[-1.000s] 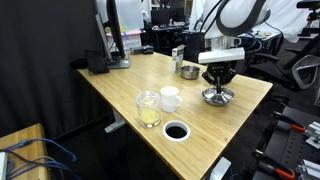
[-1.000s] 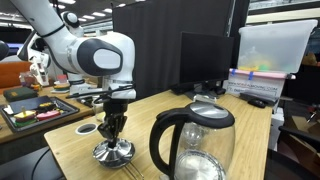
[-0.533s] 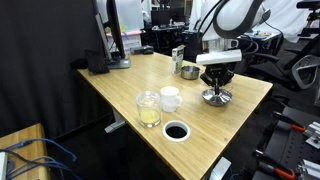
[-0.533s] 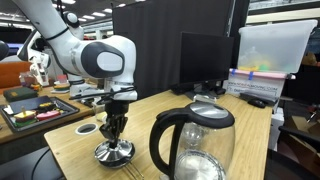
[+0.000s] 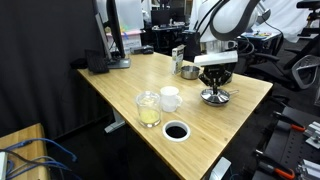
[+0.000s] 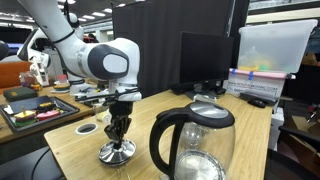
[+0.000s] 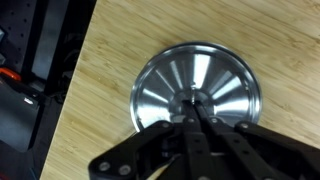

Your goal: Cover the pan with the lid

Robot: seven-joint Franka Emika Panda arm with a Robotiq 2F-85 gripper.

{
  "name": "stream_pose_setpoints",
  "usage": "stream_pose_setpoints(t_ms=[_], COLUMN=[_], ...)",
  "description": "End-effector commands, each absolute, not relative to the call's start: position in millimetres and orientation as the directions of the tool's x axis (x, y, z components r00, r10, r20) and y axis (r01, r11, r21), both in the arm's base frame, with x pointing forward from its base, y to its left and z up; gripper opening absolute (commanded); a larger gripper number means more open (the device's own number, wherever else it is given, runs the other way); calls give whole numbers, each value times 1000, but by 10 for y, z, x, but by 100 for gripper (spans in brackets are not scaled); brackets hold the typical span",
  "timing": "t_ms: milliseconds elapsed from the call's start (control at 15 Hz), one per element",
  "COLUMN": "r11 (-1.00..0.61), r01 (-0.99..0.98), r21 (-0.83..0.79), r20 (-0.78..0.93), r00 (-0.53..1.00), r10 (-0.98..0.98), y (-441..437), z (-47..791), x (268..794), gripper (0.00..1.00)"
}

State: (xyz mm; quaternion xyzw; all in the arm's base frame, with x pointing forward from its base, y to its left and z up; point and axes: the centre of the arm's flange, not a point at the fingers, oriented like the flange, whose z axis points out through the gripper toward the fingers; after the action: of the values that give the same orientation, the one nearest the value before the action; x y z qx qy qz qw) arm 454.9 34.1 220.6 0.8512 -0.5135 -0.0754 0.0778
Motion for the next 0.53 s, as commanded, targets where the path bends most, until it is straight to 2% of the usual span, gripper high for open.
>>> stream_pose_setpoints(t_ms=[0,467], r11=[-445,-453], r01=[-869,-865], r21=[215,217], r20=[-34,-47], r00=[448,454], r10=[-893,-890], y=[273,321], z=[2199,2152], x=[4598,4590], gripper=[1,1])
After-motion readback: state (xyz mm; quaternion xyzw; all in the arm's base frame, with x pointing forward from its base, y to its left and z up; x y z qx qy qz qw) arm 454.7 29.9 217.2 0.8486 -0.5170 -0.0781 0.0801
